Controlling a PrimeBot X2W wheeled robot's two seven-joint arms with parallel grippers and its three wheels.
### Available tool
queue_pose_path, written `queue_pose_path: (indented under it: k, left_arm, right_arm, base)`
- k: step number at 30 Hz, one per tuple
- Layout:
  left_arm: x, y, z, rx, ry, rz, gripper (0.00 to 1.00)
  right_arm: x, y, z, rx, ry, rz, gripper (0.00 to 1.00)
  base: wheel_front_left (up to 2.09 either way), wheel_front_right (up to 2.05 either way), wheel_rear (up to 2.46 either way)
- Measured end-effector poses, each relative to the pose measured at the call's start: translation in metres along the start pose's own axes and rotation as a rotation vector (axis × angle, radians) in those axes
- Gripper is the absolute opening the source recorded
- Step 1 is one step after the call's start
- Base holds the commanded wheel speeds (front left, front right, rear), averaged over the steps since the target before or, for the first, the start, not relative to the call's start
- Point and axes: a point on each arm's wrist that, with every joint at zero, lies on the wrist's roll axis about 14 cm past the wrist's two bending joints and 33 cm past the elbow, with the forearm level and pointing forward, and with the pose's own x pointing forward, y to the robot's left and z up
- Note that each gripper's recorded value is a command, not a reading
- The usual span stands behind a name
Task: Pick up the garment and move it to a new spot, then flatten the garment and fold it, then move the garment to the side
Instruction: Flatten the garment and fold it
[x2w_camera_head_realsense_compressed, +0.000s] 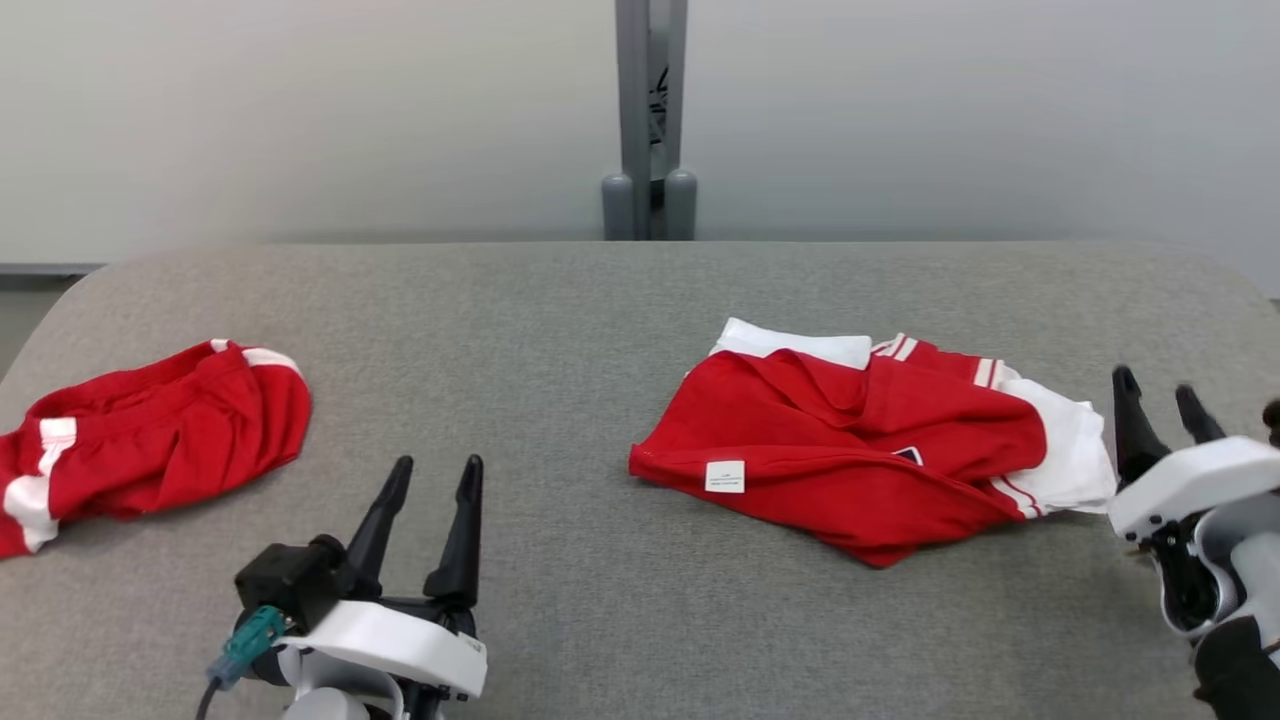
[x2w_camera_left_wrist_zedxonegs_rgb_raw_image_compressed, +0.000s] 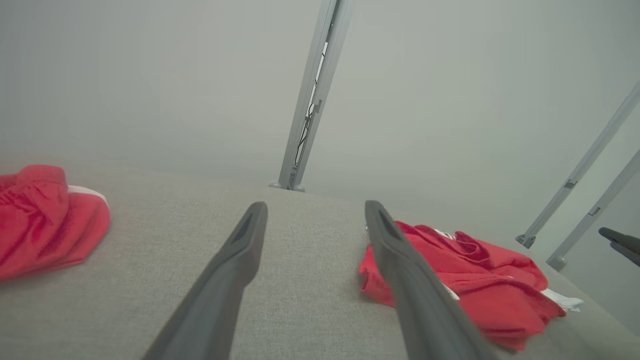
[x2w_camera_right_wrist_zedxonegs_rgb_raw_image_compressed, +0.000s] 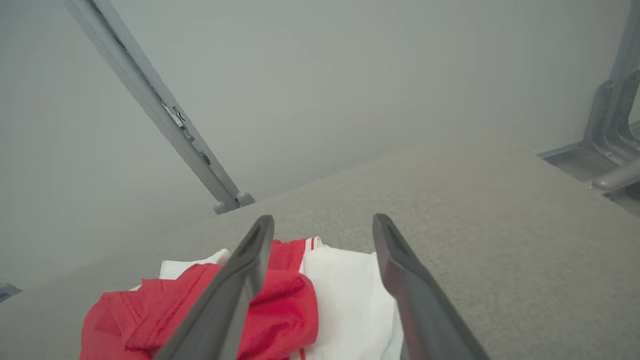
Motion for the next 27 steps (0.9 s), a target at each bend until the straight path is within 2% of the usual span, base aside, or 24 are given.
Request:
queue_pose_path:
  k: [4, 6, 10, 13, 16, 17, 22, 27]
  left_arm:
    - [0.008, -0.007, 0.012, -0.014, -0.037, -0.014, 1.0]
    - [0.011, -0.011, 0.013, -0.015, -0.043, -0.019, 1.0]
    - [0.017, -0.016, 0.013, -0.023, -0.043, -0.029, 1.0]
    - [0.019, -0.016, 0.012, -0.018, -0.039, -0.024, 1.0]
    - [0.021, -0.011, 0.012, -0.021, -0.04, -0.006, 1.0]
    - [0.021, -0.009, 0.012, -0.026, -0.04, 0.001, 1.0]
    - [0.017, 0.001, 0.004, -0.025, -0.018, 0.035, 1.0]
    - [0.015, 0.004, -0.001, -0.021, -0.003, 0.045, 1.0]
  right_arm:
    - [-0.008, 0.017, 0.056, -0.096, -0.179, 0.097, 1.0]
    - [-0.02, 0.031, 0.067, -0.153, -0.242, 0.15, 1.0]
    - [-0.049, 0.051, 0.067, -0.209, -0.317, 0.209, 1.0]
    - [-0.067, 0.052, 0.067, -0.19, -0.359, 0.198, 1.0]
    - [-0.082, 0.061, 0.059, -0.242, -0.367, 0.221, 1.0]
    - [-0.086, 0.06, 0.057, -0.217, -0.372, 0.207, 1.0]
    - [-0.097, 0.059, 0.037, -0.228, -0.331, 0.197, 1.0]
    - [-0.096, 0.061, 0.035, -0.217, -0.33, 0.196, 1.0]
  base:
    - [0.0, 0.0, 0.0]
    - [0.0, 0.0, 0.0]
    - [0.0, 0.0, 0.0]
    - [0.0, 0.0, 0.0]
    - [0.0, 0.0, 0.0]
    - [0.0, 0.0, 0.0]
    - [0.0, 0.0, 0.0]
    - [0.0, 0.0, 0.0]
